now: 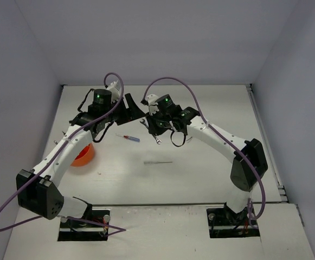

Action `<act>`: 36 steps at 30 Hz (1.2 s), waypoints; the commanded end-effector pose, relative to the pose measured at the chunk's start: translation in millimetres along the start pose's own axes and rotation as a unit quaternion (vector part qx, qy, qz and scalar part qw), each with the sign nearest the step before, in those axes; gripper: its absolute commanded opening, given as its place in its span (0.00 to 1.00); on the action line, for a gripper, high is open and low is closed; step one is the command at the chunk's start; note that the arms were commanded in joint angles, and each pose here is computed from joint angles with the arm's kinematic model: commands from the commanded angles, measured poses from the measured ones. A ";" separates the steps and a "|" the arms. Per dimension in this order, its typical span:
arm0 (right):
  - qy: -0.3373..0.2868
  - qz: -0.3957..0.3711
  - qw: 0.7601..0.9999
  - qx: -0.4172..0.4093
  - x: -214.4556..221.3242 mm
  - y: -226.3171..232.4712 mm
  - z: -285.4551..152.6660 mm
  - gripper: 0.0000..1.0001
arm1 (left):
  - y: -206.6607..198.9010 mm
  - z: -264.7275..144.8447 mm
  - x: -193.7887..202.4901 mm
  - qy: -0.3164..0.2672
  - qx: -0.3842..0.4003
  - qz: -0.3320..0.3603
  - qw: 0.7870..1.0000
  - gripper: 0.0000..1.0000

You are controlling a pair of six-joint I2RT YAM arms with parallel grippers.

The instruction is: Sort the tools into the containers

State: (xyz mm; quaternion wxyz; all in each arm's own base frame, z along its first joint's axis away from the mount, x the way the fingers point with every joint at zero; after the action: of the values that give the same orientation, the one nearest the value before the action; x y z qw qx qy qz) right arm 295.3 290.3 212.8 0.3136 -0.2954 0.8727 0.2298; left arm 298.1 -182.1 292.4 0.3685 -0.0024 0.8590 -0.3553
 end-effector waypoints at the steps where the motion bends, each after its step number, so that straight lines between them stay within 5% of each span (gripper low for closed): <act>1: -0.093 -0.013 0.994 -0.047 -39.6 23.2 -33.9 0.00 | -17.0 0.7 -15.5 -0.036 0.037 0.006 0.999 0.60; 19: -0.140 -0.003 0.987 -0.077 -51.2 36.7 -54.1 0.00 | -17.2 4.1 -10.9 -0.039 0.029 -0.003 0.999 0.58; 36: -0.147 0.005 0.983 -0.105 -46.8 48.1 -55.3 0.00 | -23.0 4.7 -6.3 -0.046 0.046 -0.011 0.998 0.16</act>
State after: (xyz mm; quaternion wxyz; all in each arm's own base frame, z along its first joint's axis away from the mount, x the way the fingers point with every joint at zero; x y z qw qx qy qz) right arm 276.7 306.1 254.8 0.3529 -0.2838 0.8317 0.3212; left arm 301.1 -197.0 285.5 0.3662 -0.0253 0.8511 -0.3754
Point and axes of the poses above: each gripper's point midway between its finger pads, its own z axis out along the fingers, its own y axis along the line the jaws close on, x = y × z, the point moved 7 cm from there along -z, back along the fingers, and after that the axes turned 5 degrees about z, right-handed, at the moved point
